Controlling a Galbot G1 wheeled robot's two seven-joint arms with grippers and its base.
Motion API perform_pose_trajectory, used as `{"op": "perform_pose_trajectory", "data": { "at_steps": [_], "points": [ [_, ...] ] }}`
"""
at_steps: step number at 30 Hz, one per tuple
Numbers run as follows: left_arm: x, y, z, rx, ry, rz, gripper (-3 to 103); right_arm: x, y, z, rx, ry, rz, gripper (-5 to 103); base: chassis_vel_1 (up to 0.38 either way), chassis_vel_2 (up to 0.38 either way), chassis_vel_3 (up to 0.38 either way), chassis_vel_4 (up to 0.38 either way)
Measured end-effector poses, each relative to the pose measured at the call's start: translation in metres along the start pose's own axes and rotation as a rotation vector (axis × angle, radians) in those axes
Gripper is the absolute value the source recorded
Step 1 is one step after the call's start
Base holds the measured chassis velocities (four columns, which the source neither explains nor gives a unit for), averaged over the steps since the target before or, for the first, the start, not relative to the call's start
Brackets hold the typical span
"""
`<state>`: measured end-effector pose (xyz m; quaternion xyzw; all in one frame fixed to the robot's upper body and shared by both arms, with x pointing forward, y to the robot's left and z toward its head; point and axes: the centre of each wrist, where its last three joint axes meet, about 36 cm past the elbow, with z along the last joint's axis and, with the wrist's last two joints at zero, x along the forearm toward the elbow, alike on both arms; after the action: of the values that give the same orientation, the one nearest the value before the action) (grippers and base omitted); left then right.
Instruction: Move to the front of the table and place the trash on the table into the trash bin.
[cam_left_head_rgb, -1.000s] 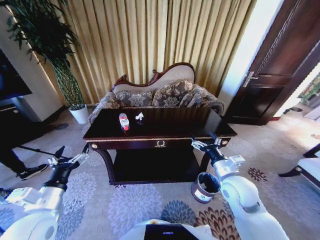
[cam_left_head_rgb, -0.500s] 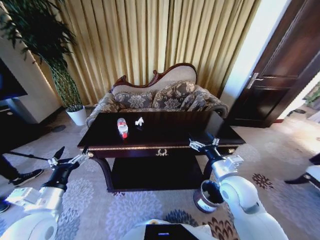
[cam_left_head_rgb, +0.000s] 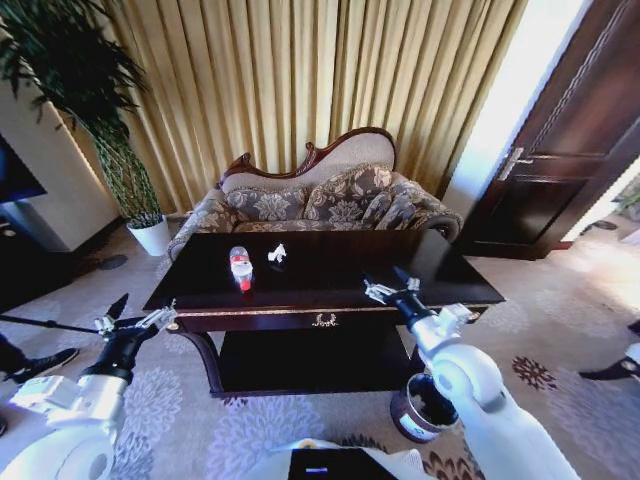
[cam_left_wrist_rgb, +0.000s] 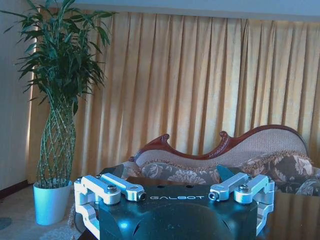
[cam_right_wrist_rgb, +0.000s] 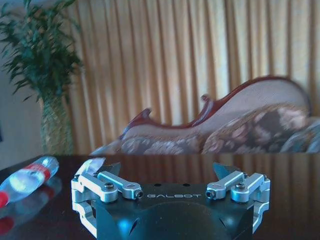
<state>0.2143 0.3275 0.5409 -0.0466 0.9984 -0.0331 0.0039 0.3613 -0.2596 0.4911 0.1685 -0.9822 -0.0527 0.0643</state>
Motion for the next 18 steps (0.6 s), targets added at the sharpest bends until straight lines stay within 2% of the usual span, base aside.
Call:
{"op": "perform_pose_trajectory", "data": {
  "at_steps": [7,10,12,16,18],
  "points": [
    [0.002,0.001,0.001,-0.010,-0.001,-0.009,100,-0.056,0.013,-0.007,0.032,0.032,-0.089,100,0.000,0.000,0.000,0.000],
    [0.003,0.002,0.001,-0.016,0.001,-0.018,100,-0.099,0.027,-0.017,0.048,0.061,-0.146,100,0.000,0.000,0.000,0.000],
    [0.003,0.003,0.001,-0.017,0.001,-0.020,100,-0.105,0.029,-0.019,0.051,0.066,-0.153,100,0.000,0.000,0.000,0.000],
    [0.004,0.002,0.002,-0.017,0.003,-0.031,100,-0.156,0.051,-0.038,0.066,0.109,-0.217,100,0.000,0.000,0.000,0.000],
    [0.005,0.002,0.002,-0.018,0.004,-0.034,100,-0.165,0.055,-0.041,0.074,0.113,-0.221,100,0.000,0.000,0.000,0.000]
  ]
}}
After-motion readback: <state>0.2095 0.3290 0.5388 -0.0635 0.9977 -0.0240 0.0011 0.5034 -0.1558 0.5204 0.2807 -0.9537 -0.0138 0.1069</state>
